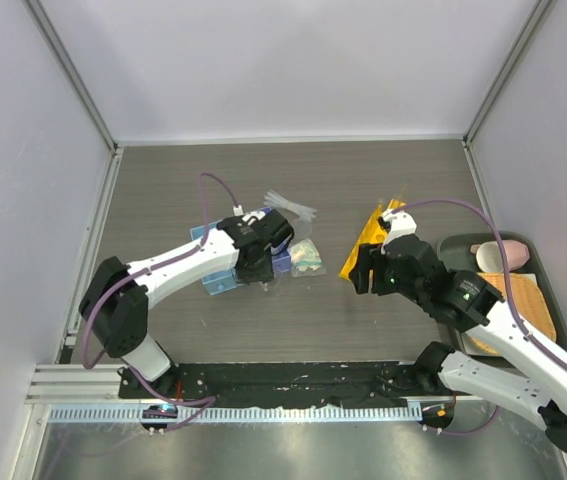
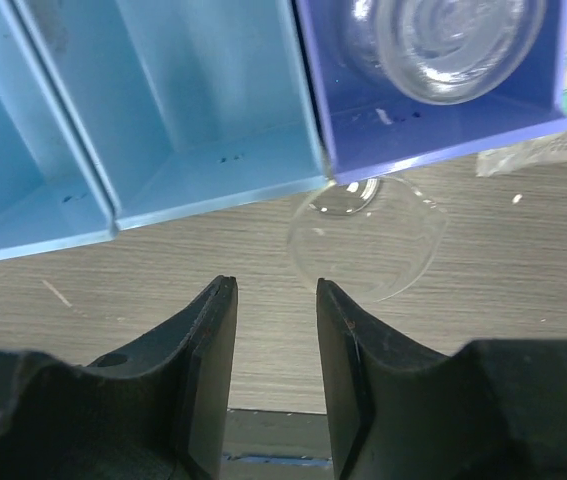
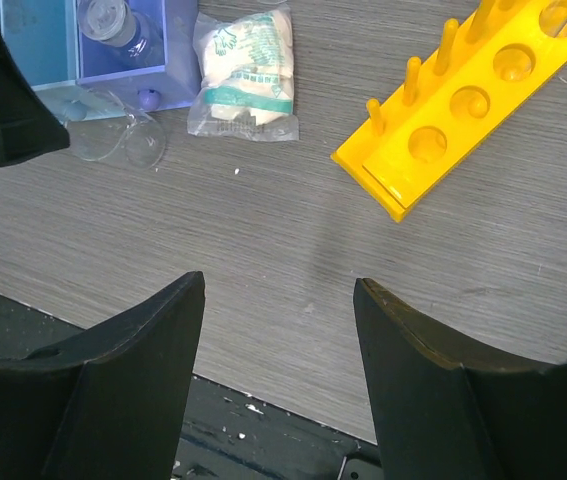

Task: Organize the chemistry lab equipment

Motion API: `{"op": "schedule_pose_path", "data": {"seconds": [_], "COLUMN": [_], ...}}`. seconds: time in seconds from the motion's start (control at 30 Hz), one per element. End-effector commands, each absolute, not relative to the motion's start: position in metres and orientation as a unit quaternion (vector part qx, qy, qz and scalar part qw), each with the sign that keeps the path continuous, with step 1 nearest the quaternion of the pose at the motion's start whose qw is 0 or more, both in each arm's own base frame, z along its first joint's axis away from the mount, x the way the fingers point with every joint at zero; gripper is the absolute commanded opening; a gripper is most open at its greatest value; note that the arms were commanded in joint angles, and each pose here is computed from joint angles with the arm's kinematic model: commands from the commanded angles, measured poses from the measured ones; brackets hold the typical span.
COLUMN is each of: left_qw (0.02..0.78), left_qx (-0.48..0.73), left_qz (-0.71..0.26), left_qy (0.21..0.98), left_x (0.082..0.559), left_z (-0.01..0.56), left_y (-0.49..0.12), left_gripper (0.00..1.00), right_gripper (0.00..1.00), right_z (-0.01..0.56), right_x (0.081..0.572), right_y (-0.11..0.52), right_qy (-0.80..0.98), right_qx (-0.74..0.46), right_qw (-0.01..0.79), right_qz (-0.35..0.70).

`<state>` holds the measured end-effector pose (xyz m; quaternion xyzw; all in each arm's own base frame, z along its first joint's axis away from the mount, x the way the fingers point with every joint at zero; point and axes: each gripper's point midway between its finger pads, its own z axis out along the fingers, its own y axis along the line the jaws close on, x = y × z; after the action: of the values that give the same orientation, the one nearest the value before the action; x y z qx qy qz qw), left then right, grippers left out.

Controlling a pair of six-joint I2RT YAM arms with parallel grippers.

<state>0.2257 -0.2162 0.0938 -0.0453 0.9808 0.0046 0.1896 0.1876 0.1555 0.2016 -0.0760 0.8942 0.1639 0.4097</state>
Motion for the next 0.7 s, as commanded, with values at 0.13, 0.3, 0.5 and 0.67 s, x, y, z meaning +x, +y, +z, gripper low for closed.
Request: {"op": "schedule_pose_path", "data": {"seconds": [0.13,0.3,0.5,0.67], "left_qw": [0.238,0.244,0.241,0.238], "left_qx": [-0.094,-0.101,-0.102,-0.104], "left_qz": [-0.016,-0.003,0.016,0.022], "left_qy": [0.967,0.965,0.965,0.965], "left_x": [0.253,0.258,0.259,0.257], "left_z": [0.105,0.100,0.089,0.081], "left_y": [-0.244,-0.244,-0.239,-0.236], "left_gripper": [0.42,0.43,0.43,0.40], "right_gripper": [0.67,0.67,0.67,0.67], "right_z": [0.215,0.216,0.216,0.214], "right_x": [0.183,0.183,0.183,0.183], "right_y": [0.154,0.153,0.154,0.154], "right_qy": [0.883,0.882,0.883,0.884], "right_qx": [-0.073,-0.075,-0.076,-0.076], "right_qw": [0.426,0.427,0.426,0.424], "right_qz": [0.183,0.183,0.183,0.181]}}
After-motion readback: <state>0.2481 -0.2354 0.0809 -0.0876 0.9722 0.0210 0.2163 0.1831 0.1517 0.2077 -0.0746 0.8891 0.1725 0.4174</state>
